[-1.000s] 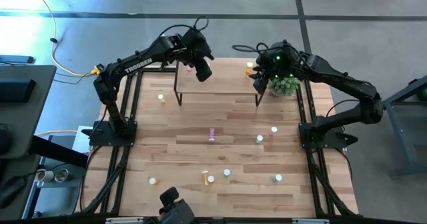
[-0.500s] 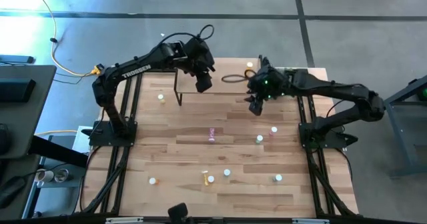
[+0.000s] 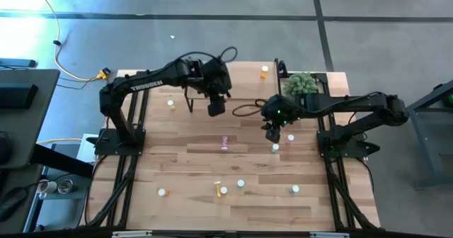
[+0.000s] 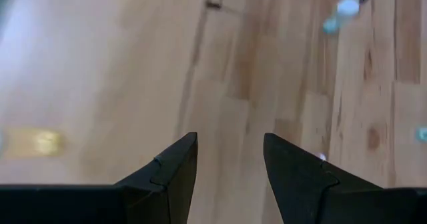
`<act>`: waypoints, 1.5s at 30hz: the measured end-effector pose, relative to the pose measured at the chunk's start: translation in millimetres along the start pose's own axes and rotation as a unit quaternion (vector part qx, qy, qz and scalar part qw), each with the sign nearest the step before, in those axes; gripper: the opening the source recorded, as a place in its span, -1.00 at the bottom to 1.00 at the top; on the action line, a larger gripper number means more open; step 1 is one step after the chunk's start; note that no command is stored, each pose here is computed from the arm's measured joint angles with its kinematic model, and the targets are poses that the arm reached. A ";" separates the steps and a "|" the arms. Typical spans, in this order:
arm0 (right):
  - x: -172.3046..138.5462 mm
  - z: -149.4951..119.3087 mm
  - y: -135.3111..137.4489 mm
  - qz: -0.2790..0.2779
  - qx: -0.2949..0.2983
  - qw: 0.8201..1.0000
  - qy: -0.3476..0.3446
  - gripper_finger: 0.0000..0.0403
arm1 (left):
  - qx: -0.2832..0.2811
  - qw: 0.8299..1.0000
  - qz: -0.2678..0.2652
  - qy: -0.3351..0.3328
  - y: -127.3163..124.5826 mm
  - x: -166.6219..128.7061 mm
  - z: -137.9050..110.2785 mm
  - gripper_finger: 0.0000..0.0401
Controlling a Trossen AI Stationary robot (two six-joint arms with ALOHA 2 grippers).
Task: Pick and place medicine bottles onto shelf by color
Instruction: Put the left blue pill bottle on the shelf
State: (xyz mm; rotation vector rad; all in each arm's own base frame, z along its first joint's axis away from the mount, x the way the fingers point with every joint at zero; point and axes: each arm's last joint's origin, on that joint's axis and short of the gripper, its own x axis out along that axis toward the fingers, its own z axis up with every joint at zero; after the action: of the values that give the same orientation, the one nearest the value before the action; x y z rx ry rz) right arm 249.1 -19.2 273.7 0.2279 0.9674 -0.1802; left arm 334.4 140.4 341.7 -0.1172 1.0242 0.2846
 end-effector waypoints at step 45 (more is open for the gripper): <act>-0.2 0.5 77.5 0.117 -0.130 0.970 -0.166 -0.21 | -0.065 0.992 -0.036 -0.099 -141.6 59.2 -143.6 -0.20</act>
State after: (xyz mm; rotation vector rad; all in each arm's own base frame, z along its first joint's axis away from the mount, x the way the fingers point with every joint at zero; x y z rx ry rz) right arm 268.9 55.2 282.9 0.0655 0.6163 0.1244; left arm 285.6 -17.3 211.5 -0.2389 0.8035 0.2907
